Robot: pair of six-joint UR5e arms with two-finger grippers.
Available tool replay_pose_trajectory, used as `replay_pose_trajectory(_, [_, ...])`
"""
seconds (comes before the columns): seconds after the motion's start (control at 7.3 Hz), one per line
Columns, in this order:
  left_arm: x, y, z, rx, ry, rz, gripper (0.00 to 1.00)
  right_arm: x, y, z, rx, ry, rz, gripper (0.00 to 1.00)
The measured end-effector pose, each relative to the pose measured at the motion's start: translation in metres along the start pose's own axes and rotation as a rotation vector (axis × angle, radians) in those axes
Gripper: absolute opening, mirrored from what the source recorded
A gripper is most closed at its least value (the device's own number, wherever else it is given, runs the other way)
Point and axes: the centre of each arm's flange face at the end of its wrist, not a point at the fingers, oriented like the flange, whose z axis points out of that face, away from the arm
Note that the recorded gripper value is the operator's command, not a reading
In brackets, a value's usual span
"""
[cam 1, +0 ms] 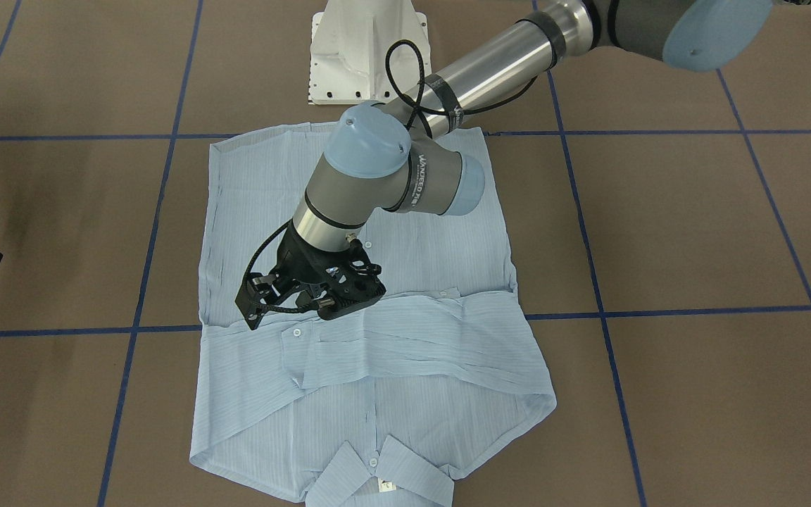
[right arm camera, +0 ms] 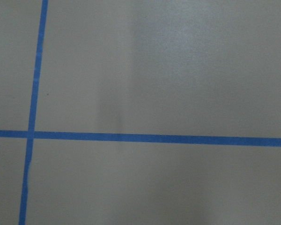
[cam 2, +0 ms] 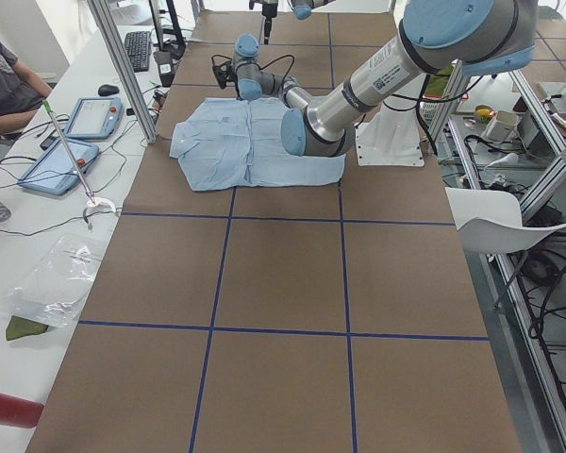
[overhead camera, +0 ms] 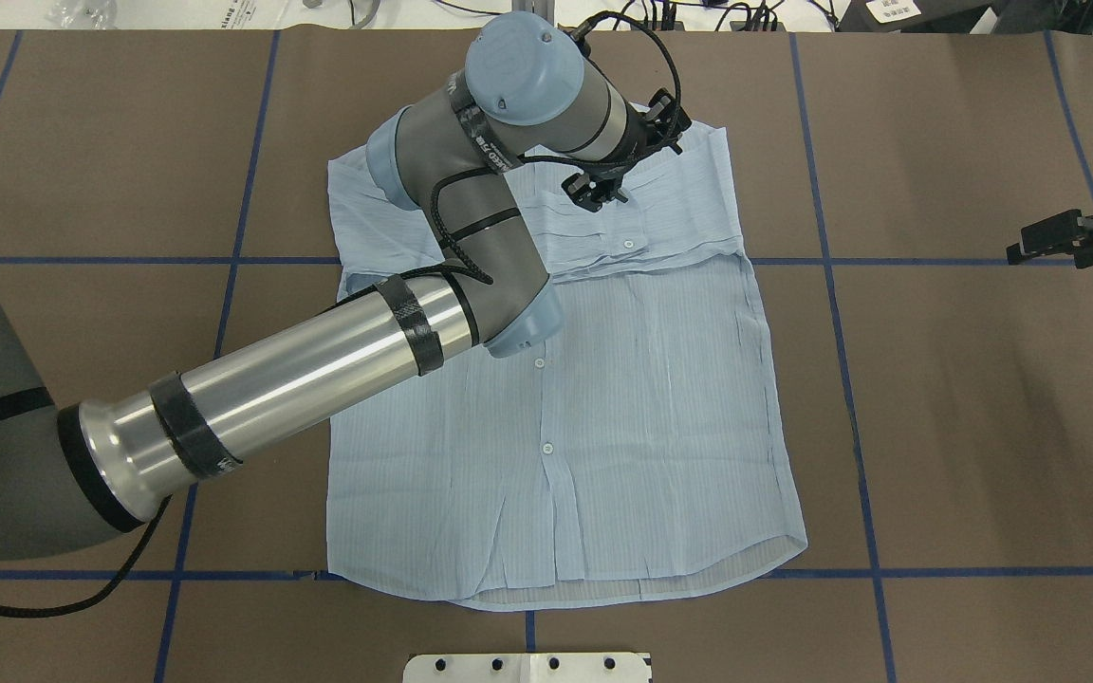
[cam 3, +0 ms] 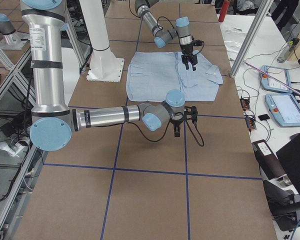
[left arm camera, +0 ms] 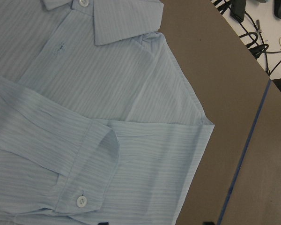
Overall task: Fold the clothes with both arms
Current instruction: 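Grasp the other sleeve cuff with the left gripper and fold it across the shirt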
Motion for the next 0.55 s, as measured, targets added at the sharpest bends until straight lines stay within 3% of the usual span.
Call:
replay_pose_trajectory(0.27, [-0.056,0.000,-0.039,-0.057,0.014,0.046,0.81,-0.065,0.017,0.001,0.013,-0.032,0.099,1.00])
replay_pose_trajectory(0.55, [-0.134,-0.009,-0.092,-0.068,-0.009,0.205,0.78,-0.168,0.072,0.029,0.077,-0.026,0.221,1.00])
